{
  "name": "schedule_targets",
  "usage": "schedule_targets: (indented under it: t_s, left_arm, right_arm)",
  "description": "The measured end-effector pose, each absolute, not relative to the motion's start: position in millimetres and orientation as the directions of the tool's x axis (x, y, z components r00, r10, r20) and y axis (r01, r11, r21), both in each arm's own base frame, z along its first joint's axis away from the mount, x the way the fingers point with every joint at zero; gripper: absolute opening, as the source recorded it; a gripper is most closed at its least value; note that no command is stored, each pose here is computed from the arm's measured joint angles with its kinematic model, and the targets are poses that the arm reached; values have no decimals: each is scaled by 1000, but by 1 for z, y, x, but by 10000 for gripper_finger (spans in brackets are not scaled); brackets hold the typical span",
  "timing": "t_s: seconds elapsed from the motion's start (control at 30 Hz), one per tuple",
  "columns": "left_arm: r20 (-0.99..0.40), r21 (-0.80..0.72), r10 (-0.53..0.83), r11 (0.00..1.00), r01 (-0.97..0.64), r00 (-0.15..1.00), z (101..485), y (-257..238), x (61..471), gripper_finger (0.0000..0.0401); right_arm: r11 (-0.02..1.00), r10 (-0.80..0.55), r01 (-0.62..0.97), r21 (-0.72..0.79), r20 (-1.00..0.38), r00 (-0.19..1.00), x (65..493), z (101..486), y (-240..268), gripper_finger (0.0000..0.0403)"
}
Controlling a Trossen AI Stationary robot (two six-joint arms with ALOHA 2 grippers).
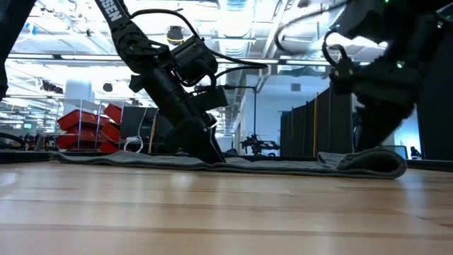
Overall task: Roll towel
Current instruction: Roll the gray towel
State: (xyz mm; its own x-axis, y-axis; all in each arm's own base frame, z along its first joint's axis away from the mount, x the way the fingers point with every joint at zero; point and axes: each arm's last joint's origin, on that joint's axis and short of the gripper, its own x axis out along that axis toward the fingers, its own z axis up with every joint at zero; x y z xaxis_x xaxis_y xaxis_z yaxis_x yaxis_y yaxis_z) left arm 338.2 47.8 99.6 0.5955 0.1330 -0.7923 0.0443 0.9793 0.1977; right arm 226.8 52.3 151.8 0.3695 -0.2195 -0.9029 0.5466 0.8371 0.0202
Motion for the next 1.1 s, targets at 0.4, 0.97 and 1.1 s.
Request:
schedule_targets:
  t_s: [0.4,0.97,1.1]
  left_arm:
    - [-787,196,134,980,39,603,100,48,339,133]
    - [-798,189,131,981,38,588,99,48,337,133]
    - [-798,189,131,981,38,588,99,48,337,133]
  right_arm:
    - [953,-106,300,39,-885,454,257,141,19,0]
    - [950,-101,312,-27,-970,223,242,146,14,0]
    - [946,-125,320,-49,-968,219,241,146,13,0]
